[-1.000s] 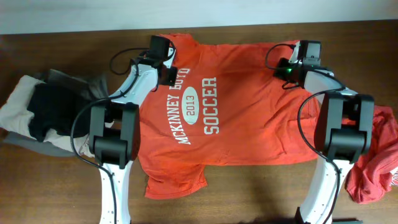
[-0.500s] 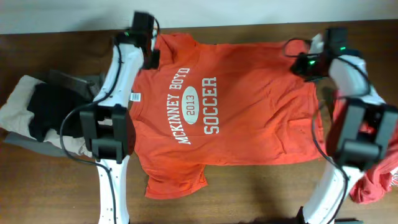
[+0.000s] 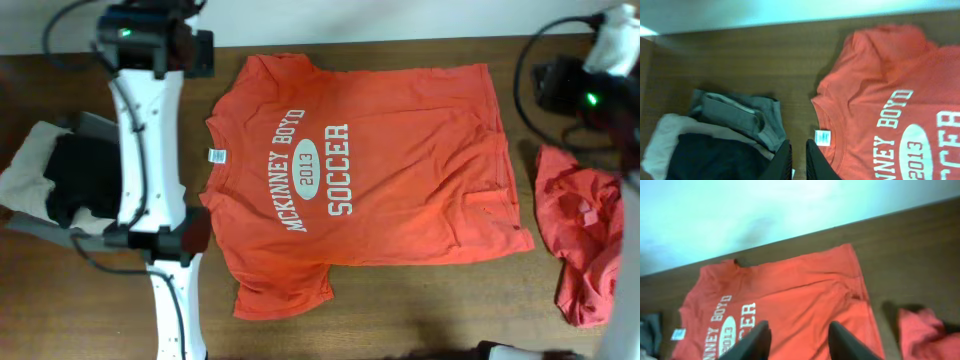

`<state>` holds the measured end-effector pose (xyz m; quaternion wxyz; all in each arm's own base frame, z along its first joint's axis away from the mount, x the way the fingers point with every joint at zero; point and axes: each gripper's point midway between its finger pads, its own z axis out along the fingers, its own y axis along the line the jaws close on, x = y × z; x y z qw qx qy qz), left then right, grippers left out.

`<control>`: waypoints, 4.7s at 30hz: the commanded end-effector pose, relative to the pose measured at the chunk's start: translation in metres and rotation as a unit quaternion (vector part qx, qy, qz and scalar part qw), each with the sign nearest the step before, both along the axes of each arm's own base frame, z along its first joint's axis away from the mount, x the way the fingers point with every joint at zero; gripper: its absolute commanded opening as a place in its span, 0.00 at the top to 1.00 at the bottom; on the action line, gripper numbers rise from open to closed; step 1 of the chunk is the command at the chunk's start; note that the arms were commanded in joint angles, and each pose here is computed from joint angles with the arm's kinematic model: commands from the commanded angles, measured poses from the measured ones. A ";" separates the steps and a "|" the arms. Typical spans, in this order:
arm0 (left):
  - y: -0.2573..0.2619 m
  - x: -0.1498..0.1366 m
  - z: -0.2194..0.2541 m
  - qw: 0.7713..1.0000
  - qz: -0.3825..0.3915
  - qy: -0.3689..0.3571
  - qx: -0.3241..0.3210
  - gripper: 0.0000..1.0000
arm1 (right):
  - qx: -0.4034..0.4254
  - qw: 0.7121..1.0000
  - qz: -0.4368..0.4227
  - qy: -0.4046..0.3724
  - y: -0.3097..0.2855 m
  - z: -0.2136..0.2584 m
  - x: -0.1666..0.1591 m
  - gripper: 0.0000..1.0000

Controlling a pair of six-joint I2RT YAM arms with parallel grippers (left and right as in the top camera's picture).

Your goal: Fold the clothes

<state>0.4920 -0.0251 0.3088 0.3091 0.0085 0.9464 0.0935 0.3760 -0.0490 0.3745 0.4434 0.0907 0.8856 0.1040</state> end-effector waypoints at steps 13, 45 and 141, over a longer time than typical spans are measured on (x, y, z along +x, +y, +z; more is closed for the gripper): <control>0.023 -0.182 0.144 0.993 -0.006 -0.115 -0.024 0.70 | -0.010 1.000 -0.003 -0.013 0.033 0.039 -0.122 0.01; -0.037 -0.276 -0.276 0.931 -0.028 0.311 -0.187 0.61 | 0.128 0.926 -0.031 0.352 0.045 -0.210 -0.148 0.01; -0.063 -0.331 -0.281 0.879 0.097 0.342 -0.317 0.91 | 0.197 0.823 -0.265 0.463 -0.064 -0.364 -0.152 0.71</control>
